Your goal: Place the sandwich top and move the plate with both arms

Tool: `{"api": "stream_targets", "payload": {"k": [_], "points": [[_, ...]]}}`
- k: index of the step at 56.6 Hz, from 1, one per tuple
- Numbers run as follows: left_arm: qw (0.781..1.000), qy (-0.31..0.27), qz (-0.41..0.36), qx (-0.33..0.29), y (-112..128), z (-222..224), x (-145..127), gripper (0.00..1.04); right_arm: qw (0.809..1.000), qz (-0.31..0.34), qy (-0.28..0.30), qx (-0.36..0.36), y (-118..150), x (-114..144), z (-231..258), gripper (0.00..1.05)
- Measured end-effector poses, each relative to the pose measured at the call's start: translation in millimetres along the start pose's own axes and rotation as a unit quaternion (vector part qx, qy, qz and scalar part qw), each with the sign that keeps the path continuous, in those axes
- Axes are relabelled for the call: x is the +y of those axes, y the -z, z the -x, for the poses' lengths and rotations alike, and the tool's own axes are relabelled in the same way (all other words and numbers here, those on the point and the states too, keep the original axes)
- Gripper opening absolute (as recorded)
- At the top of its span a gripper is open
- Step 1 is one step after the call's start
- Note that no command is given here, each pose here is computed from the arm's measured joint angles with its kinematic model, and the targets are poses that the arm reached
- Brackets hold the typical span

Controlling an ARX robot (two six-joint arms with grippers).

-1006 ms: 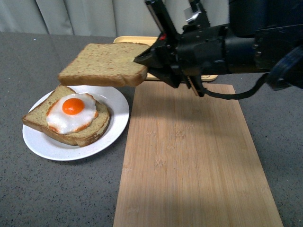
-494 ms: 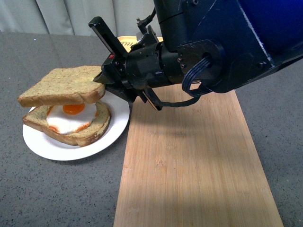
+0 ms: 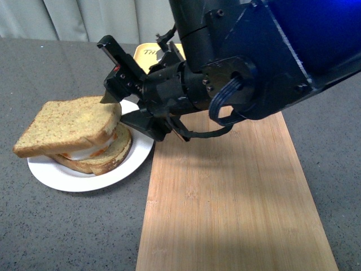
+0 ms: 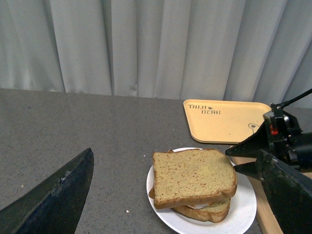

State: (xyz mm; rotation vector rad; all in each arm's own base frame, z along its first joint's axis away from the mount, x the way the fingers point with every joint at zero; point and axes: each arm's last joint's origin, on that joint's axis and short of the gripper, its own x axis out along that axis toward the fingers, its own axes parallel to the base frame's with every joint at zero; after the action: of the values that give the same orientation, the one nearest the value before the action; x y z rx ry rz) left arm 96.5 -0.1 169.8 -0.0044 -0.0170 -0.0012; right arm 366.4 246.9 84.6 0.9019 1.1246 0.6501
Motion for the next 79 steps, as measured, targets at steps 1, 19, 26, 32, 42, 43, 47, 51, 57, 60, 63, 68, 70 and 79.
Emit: {"api": "stream_targets", "payload": {"k": [1, 19, 26, 32, 42, 43, 47, 51, 57, 60, 63, 68, 70, 79], "points": [[1.000, 0.000, 0.000, 0.000, 0.0, 0.0, 0.0, 0.98, 1.000, 0.002, 0.001, -0.007, -0.6, -0.1, 3.9, 0.49], [1.000, 0.000, 0.000, 0.000, 0.0, 0.0, 0.0, 0.98, 0.983, 0.064, 0.086, -0.147, -14.2, -0.7, 96.6, 0.97], [1.000, -0.001, 0.000, 0.000, 0.0, 0.0, 0.1, 0.98, 0.887, 0.207, 0.197, -0.363, -11.6, -23.2, 143.1, 0.85], [1.000, 0.000, 0.000, 0.000, 0.0, 0.0, 0.0, 0.98, 0.755, 0.335, 0.267, -0.497, 11.0, -35.6, 184.7, 0.61], [1.000, 0.000, 0.000, 0.000, 0.0, 0.0, 0.0, 0.98, 0.711, 0.394, 0.282, -0.509, 38.0, -29.2, 230.9, 0.29], [1.000, 0.000, 0.000, 0.000, 0.0, 0.0, 0.0, 0.98, 0.710, 0.396, 0.283, -0.509, 40.7, -29.8, 234.1, 0.26], [1.000, 0.000, 0.000, 0.000, 0.0, 0.0, 0.0, 0.98, 0.710, 0.400, 0.286, -0.505, 49.1, -33.8, 242.3, 0.15], [1.000, 0.000, 0.000, 0.000, 0.0, 0.0, 0.0, 0.98, 0.710, 0.401, 0.291, -0.500, 57.5, -38.4, 249.9, 0.04], [1.000, 0.000, 0.000, 0.000, 0.0, 0.0, 0.0, 0.98, 0.708, 0.403, 0.295, -0.499, 72.4, -43.3, 263.9, 0.01], [1.000, 0.000, 0.000, 0.000, 0.0, 0.0, 0.0, 0.98, 0.708, 0.403, 0.295, -0.499, 77.8, -44.8, 268.7, 0.01], [1.000, 0.000, 0.000, 0.000, 0.0, 0.0, 0.0, 0.98, 0.709, 0.403, 0.295, -0.499, 83.2, -46.3, 273.0, 0.01], [1.000, 0.000, 0.000, 0.000, 0.0, 0.0, 0.0, 0.98, 0.709, 0.403, 0.294, -0.498, 91.2, -48.0, 279.1, 0.01], [1.000, 0.000, 0.000, 0.000, 0.0, 0.0, 0.0, 0.98, 0.709, 0.403, 0.294, -0.499, 94.0, -48.6, 281.2, 0.01], [1.000, 0.000, 0.000, 0.000, 0.0, 0.0, 0.0, 0.98, 0.709, 0.402, 0.295, -0.498, 106.7, -51.3, 290.3, 0.01]]}}
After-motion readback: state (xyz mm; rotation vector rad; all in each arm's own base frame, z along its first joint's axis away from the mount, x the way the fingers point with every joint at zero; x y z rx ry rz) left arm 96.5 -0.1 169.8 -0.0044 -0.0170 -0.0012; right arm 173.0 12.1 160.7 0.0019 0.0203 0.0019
